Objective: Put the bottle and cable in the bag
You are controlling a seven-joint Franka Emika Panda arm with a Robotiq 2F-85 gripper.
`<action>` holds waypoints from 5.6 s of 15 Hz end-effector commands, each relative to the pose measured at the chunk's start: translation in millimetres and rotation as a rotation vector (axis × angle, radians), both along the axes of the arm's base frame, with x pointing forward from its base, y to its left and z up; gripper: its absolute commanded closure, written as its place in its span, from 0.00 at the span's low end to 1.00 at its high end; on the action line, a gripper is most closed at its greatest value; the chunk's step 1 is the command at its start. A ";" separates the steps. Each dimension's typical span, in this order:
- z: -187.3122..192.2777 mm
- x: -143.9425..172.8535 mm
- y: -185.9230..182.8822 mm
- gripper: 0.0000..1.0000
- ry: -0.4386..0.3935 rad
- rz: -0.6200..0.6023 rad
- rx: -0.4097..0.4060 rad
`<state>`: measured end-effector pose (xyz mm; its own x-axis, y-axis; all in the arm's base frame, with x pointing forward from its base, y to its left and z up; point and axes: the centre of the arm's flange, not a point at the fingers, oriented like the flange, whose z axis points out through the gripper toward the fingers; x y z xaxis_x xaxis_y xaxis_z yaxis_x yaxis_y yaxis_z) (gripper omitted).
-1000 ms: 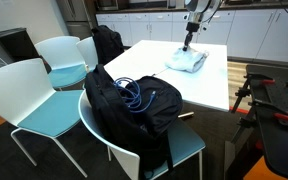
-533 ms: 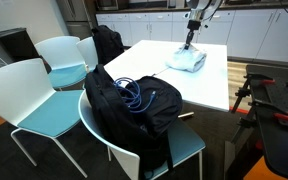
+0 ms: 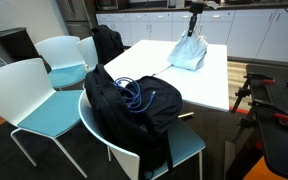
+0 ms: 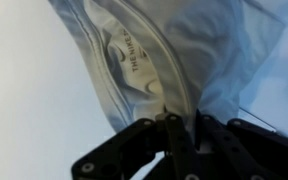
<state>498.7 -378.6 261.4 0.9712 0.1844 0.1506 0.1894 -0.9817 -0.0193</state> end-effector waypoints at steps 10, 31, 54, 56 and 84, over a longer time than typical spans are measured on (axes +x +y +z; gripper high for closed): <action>185.7 -43.8 52.0 0.97 -0.088 0.009 -0.251; 42.8 33.0 37.6 0.97 0.102 0.088 0.021; -98.4 34.3 -11.7 0.00 0.191 -0.084 0.124; -108.7 32.4 -13.4 0.00 0.172 -0.112 0.119; -105.0 12.4 -17.0 0.80 0.079 -0.240 0.045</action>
